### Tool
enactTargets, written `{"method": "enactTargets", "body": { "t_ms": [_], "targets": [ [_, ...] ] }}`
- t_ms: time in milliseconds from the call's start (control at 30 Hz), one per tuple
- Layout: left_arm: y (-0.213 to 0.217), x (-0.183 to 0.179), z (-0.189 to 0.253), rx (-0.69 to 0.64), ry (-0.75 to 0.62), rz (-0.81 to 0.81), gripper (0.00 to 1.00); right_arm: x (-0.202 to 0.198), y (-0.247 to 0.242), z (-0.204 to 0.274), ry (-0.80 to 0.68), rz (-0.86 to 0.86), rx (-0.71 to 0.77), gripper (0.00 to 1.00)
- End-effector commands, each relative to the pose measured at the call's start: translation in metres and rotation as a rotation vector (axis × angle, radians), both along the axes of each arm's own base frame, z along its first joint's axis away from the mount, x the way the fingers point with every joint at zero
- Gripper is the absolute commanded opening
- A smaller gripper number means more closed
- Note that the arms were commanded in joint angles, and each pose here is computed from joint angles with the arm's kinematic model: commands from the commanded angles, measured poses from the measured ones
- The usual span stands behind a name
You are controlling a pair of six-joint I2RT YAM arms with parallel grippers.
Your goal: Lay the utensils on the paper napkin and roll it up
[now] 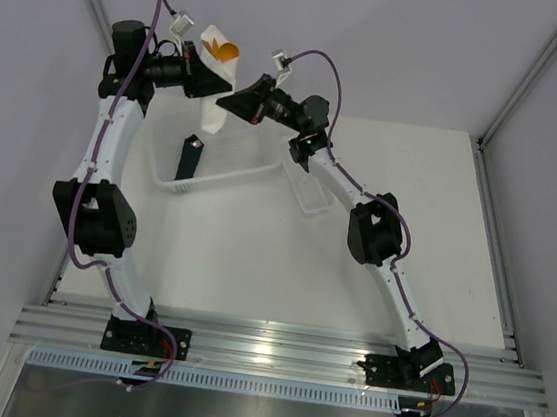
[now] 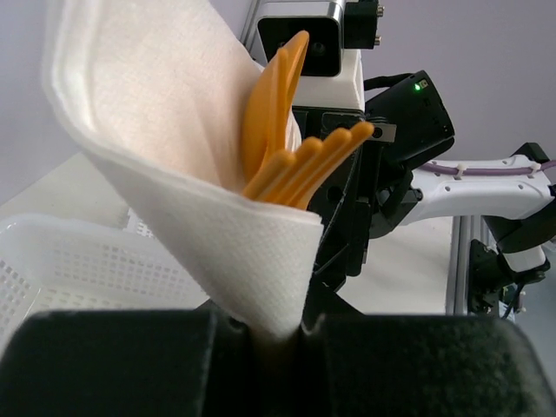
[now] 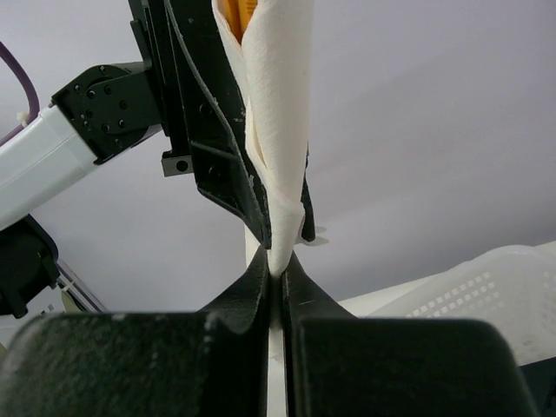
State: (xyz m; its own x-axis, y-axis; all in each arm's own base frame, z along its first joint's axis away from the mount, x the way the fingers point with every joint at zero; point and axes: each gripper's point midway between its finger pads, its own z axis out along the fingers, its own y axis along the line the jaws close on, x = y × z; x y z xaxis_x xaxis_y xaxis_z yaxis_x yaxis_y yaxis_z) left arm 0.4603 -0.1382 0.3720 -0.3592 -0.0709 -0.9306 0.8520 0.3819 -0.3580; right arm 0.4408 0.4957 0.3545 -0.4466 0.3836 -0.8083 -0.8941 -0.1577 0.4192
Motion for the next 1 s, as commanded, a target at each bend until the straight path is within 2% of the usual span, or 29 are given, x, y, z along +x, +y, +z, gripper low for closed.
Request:
{"method": "enactTargets", "body": {
  "t_ms": [0,100,233,267,333,467,600,667,800,900,967],
  "targets": [
    [-0.007,-0.004,0.011,-0.014,-0.010,-0.023,0.01,-0.016,-0.005,0.033,-0.064,0.018,0.048,0.00],
    [-0.004,0.002,0.000,-0.007,0.027,0.016,0.01,-0.012,-0.003,0.024,-0.019,0.017,0.020,0.03],
    [0.001,0.009,-0.008,-0.008,0.069,0.056,0.01,0.001,-0.005,0.012,0.054,-0.023,-0.025,0.28],
    [0.006,0.011,-0.007,-0.015,0.075,0.068,0.01,0.007,-0.008,0.008,0.060,-0.044,-0.041,0.38],
    [0.012,0.018,-0.010,-0.018,0.089,0.100,0.01,0.016,-0.011,-0.008,0.098,-0.066,-0.082,0.47],
    [0.035,0.036,-0.023,0.031,0.100,0.210,0.01,0.035,-0.029,-0.015,0.128,-0.162,-0.127,0.54],
    [0.049,0.046,-0.069,0.112,0.207,0.309,0.01,0.058,-0.050,-0.029,0.161,-0.261,-0.198,0.62],
    [0.057,0.056,-0.089,0.163,0.229,0.365,0.01,0.065,-0.058,-0.031,0.156,-0.301,-0.213,0.62],
    [0.062,0.073,-0.157,0.263,0.340,0.418,0.01,0.079,-0.067,-0.047,0.167,-0.393,-0.284,0.62],
    [0.056,0.083,-0.184,0.302,0.335,0.414,0.01,0.110,-0.079,-0.057,0.202,-0.558,-0.308,0.58],
    [0.053,0.092,-0.190,0.291,0.323,0.419,0.01,0.135,-0.087,-0.085,0.283,-0.673,-0.357,0.50]
  ]
}}
